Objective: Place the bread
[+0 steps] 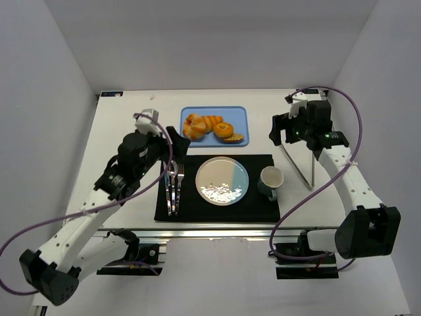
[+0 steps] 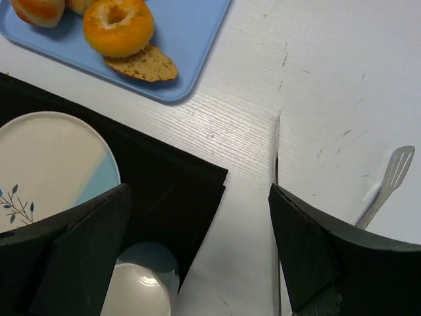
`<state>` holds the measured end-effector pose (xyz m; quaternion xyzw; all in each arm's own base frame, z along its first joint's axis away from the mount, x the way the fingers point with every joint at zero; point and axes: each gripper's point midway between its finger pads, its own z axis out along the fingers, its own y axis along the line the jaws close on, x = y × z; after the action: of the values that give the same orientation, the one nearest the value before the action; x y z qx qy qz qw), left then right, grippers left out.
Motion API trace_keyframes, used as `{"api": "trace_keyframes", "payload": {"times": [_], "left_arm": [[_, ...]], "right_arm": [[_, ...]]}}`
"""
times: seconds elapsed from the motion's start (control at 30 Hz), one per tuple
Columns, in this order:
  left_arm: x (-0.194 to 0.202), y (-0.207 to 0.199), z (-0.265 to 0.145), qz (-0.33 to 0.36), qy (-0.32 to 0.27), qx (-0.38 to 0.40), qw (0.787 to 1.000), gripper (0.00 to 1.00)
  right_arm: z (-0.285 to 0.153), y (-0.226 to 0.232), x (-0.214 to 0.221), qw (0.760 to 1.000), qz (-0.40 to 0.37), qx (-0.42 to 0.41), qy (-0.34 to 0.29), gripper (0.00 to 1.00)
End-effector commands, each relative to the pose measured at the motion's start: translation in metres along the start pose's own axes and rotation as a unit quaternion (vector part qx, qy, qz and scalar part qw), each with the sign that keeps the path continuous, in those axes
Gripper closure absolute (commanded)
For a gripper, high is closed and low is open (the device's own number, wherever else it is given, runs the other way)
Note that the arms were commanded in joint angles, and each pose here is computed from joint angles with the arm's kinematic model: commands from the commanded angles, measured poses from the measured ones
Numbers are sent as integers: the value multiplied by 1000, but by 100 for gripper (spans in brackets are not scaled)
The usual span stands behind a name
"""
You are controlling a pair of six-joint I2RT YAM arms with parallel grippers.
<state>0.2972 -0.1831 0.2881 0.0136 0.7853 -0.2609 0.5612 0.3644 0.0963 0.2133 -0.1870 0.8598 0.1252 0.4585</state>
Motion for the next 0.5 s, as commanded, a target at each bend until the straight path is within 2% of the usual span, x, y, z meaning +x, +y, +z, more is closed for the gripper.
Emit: {"api": "trace_keyframes", "payload": {"times": [0.0,0.07,0.1,0.13,0.17,0.2,0.23,0.27,0.3,0.33,0.37,0.43,0.47], "left_arm": [[6,12,-19,-29,-11,-22,999,2],[8,16,-27,-37,-18,-24,999,2],[9,17,-29,-39,-19,-26,999,2],[11,18,-29,-40,-17,-28,999,3],[11,19,-30,-40,-16,-30,999,4],[14,20,-30,-40,-12,-32,999,10],[16,21,-30,-40,-8,-34,999,17],[16,20,-30,-39,-7,-32,999,28],[18,21,-30,-39,-5,-32,999,58],[20,22,-30,-39,-4,-33,999,73],[21,23,-31,-42,-5,-33,999,88],[22,23,-33,-45,-8,-31,998,84],[23,23,-32,-45,-7,-32,998,75]], "right_arm": [[-8,-4,-24,1000,2,-7,-21,11],[-14,-2,-27,998,-29,-42,-31,11],[-16,-3,-25,997,-46,-55,-31,16],[-16,-7,-22,997,-56,-54,-29,28],[-15,-21,-15,999,-40,-26,-17,44],[-14,-28,-10,999,-33,-21,-11,87],[-18,-45,-3,1000,-13,-5,-5,100],[-21,-52,1,1000,-9,-2,-4,100],[-20,-55,11,1000,-5,-5,2,100],[-24,-63,16,1000,-1,1,4,100],[-26,-66,29,1000,-8,-1,20,74],[-32,-74,46,999,-9,8,43,23],[-34,-78,52,999,-3,16,47,15]]}}
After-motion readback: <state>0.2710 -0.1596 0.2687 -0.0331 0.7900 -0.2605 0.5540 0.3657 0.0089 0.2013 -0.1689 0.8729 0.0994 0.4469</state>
